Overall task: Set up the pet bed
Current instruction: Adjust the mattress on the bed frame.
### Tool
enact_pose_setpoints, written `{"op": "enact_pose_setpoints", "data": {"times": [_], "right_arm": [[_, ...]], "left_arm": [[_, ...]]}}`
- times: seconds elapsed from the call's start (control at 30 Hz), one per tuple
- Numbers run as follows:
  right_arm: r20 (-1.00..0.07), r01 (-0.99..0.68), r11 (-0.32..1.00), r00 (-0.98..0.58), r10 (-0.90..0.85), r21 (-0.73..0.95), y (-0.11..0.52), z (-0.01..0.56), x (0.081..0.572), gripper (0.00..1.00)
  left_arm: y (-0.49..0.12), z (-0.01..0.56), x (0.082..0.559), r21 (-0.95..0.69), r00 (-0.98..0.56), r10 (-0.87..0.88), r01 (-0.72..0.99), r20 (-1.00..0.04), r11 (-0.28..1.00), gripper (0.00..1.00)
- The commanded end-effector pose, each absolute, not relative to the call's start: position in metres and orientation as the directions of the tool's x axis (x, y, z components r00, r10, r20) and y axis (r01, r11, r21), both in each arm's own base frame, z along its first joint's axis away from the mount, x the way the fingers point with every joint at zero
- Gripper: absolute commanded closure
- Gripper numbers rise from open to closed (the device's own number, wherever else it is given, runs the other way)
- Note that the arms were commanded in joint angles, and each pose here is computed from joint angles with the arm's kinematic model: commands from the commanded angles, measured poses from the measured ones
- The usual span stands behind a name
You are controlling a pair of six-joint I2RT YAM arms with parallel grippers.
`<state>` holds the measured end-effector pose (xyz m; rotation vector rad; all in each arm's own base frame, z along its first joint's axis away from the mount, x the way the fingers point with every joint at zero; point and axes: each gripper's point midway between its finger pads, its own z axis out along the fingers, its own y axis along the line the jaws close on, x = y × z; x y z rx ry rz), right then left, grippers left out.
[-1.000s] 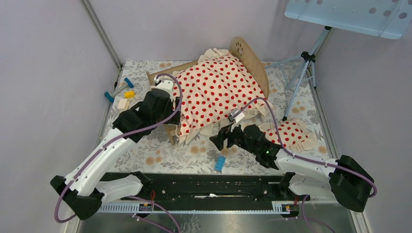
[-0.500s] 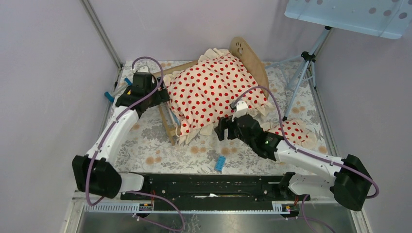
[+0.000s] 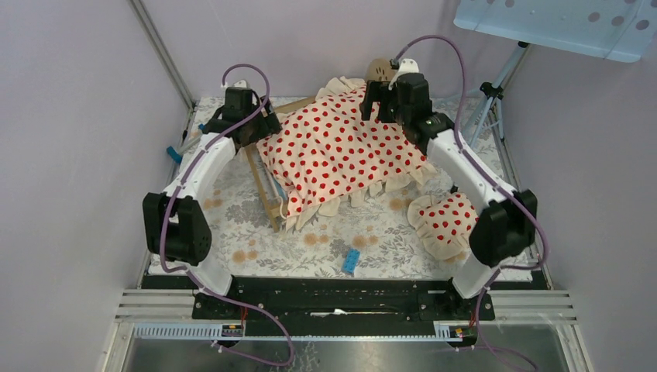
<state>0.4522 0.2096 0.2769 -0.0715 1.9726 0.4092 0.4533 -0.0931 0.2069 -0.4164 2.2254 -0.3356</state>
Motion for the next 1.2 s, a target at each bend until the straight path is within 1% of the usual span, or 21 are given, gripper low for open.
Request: {"op": "enact_pose_setpoints", "data": {"times": [0.0, 0.2, 0.27, 0.3, 0.37, 0.5, 0.57, 0.6, 0.63, 0.7, 0.77, 0.97, 1.1, 1.17], "right_arm": [[-0.845, -0.306, 0.925, -0.534, 0.031, 0.227, 0.223, 0.240, 0.486, 0.00], [-0.826, -0.302, 0.931, -0.564, 0.000, 0.206, 0.235, 0.206, 0.532, 0.01], [-0.820, -0.294, 0.935, -0.573, -0.007, 0.197, 0.235, 0.197, 0.541, 0.04], [-0.817, -0.292, 0.936, -0.576, -0.009, 0.196, 0.235, 0.195, 0.545, 0.08], [-0.816, -0.295, 0.934, -0.578, -0.009, 0.199, 0.237, 0.192, 0.549, 0.17], [-0.825, -0.301, 0.931, -0.565, 0.002, 0.208, 0.239, 0.191, 0.549, 0.42], [-0.833, -0.305, 0.929, -0.553, 0.007, 0.210, 0.239, 0.192, 0.548, 0.53], [-0.838, -0.307, 0.928, -0.545, 0.011, 0.211, 0.239, 0.195, 0.548, 0.59], [-0.842, -0.308, 0.928, -0.539, 0.013, 0.211, 0.238, 0.196, 0.548, 0.66], [-0.855, -0.312, 0.926, -0.518, 0.021, 0.212, 0.238, 0.203, 0.547, 0.74], [-0.866, -0.306, 0.929, -0.500, 0.027, 0.206, 0.236, 0.208, 0.547, 0.84], [-0.893, -0.290, 0.938, -0.448, 0.041, 0.189, 0.228, 0.226, 0.545, 0.90], [-0.909, -0.275, 0.942, -0.413, 0.062, 0.190, 0.223, 0.234, 0.545, 0.92], [-0.914, -0.283, 0.939, -0.399, 0.070, 0.196, 0.225, 0.238, 0.545, 0.92]], "left_arm": [[-0.093, 0.206, 0.476, -0.394, -0.582, -0.428, -0.192, -0.691, 0.899, 0.21], [-0.091, 0.177, 0.478, -0.362, -0.630, -0.413, -0.216, -0.657, 0.907, 0.21], [-0.093, 0.170, 0.479, -0.366, -0.640, -0.412, -0.213, -0.648, 0.906, 0.22], [-0.094, 0.168, 0.480, -0.367, -0.643, -0.411, -0.210, -0.646, 0.906, 0.25], [-0.095, 0.164, 0.480, -0.368, -0.649, -0.406, -0.202, -0.644, 0.908, 0.39], [-0.096, 0.164, 0.485, -0.389, -0.656, -0.405, -0.180, -0.637, 0.903, 0.81], [-0.096, 0.169, 0.489, -0.393, -0.652, -0.401, -0.167, -0.643, 0.904, 0.96], [-0.094, 0.171, 0.492, -0.388, -0.650, -0.394, -0.162, -0.650, 0.907, 1.00], [-0.092, 0.176, 0.495, -0.383, -0.642, -0.391, -0.160, -0.659, 0.910, 1.00], [-0.086, 0.182, 0.500, -0.364, -0.628, -0.379, -0.160, -0.680, 0.917, 1.00], [-0.079, 0.189, 0.505, -0.351, -0.608, -0.376, -0.166, -0.700, 0.922, 1.00], [-0.070, 0.214, 0.517, -0.339, -0.561, -0.357, -0.140, -0.747, 0.930, 1.00], [-0.059, 0.241, 0.534, -0.283, -0.496, -0.306, -0.122, -0.813, 0.951, 1.00], [-0.055, 0.246, 0.543, -0.260, -0.479, -0.287, -0.123, -0.829, 0.958, 1.00]]}}
